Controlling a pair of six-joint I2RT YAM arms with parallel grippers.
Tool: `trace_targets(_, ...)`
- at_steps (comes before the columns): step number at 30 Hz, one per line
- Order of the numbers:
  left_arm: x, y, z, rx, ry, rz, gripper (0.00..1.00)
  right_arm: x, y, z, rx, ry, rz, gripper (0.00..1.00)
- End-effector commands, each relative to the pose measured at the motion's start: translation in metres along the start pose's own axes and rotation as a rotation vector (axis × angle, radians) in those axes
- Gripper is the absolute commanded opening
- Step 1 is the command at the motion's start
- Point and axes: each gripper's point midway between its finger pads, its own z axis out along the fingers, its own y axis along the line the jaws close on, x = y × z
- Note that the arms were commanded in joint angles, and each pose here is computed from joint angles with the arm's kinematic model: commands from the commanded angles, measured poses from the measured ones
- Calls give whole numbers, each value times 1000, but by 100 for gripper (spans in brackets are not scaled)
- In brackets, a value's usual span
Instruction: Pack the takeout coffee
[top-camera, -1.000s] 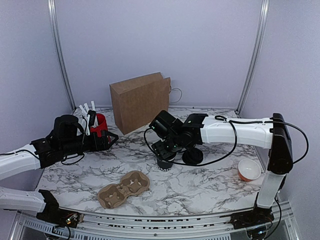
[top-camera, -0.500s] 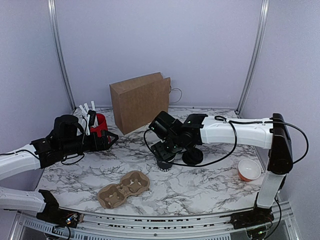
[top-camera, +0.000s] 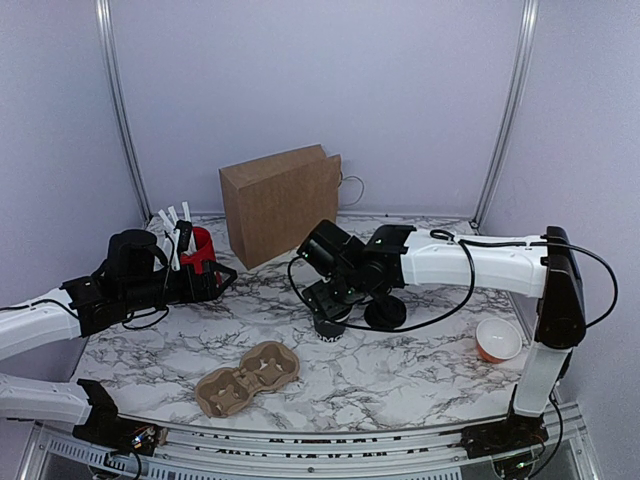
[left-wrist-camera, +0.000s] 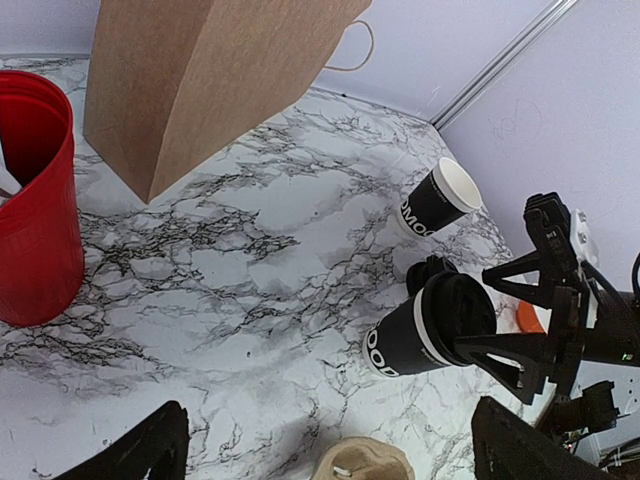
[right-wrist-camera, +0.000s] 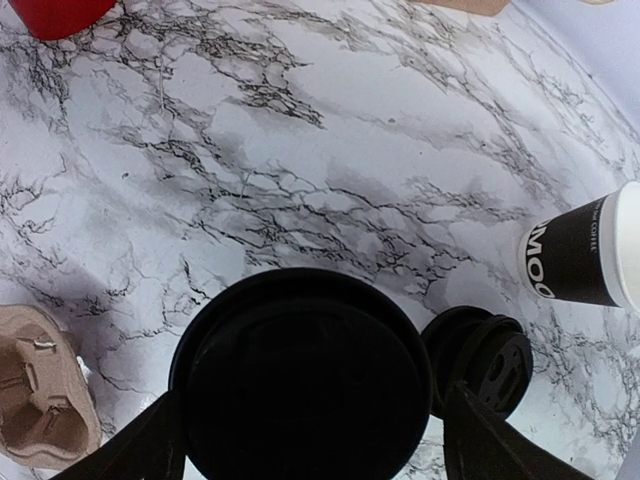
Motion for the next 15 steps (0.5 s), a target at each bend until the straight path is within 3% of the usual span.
trace_targets(1, -4, -7, 2, 27, -10, 17, 99, -15, 1, -14, 7, -42, 24, 85)
trace_targets(15, -7, -17, 21, 46, 35, -37, 99, -33, -19, -45, -95, -162, 115, 86)
